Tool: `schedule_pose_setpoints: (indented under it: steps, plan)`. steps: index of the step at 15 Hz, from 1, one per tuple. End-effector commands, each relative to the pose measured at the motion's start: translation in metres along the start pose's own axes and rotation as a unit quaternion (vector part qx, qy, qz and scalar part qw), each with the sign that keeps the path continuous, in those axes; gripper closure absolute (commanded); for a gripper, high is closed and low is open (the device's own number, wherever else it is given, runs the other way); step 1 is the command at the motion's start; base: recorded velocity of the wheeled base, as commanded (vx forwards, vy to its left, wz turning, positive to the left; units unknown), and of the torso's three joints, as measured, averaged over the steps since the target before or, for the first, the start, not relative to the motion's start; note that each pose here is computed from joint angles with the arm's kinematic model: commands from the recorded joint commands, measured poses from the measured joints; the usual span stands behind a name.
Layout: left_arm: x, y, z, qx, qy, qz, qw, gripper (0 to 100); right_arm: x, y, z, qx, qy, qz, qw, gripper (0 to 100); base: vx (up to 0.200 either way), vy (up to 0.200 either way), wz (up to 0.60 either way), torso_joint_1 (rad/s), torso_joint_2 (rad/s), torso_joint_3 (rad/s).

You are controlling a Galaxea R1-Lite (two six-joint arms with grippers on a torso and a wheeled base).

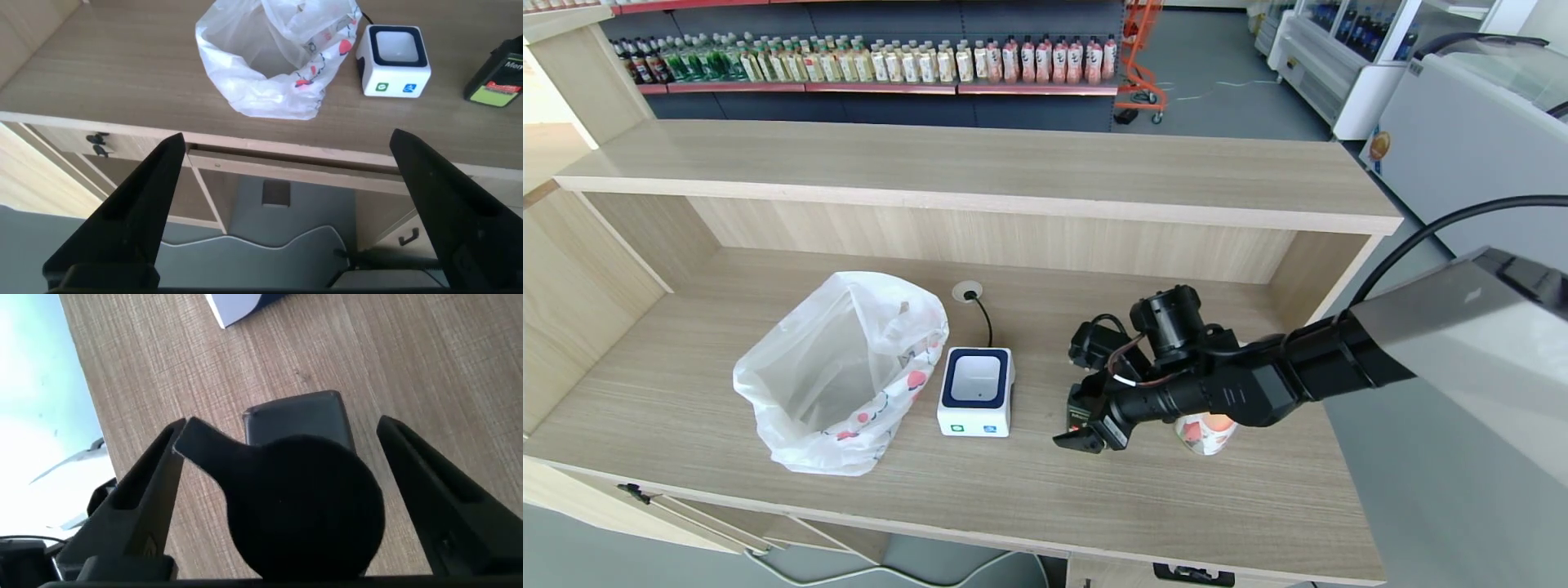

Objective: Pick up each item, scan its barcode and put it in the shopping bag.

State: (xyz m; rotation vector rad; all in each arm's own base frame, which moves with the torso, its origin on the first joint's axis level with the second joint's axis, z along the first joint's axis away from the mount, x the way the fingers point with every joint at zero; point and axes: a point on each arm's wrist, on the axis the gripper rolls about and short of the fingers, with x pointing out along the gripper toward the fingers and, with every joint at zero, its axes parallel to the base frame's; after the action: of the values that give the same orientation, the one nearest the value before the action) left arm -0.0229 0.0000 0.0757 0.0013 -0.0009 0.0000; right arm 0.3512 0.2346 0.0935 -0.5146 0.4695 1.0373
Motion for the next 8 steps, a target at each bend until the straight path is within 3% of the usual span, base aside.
schedule_pose_setpoints:
  steps: [1, 8]
  plan:
    - [0.0, 0.0, 0.0, 0.0, 0.001, -0.001, 1.0, 0, -0.012, 0.0, -0.001, 0.002, -0.001, -0.004, 1.0, 100, 0.0, 0.0, 0.0, 0.0, 0.0, 0.0]
    - [0.0, 0.0, 0.0, 0.0, 0.0, 0.0, 1.0, 0, -0.038, 0.009, -0.002, 0.002, -0.015, -0.014, 1.0, 100, 0.0, 0.0, 0.0, 0.0, 0.0, 0.0]
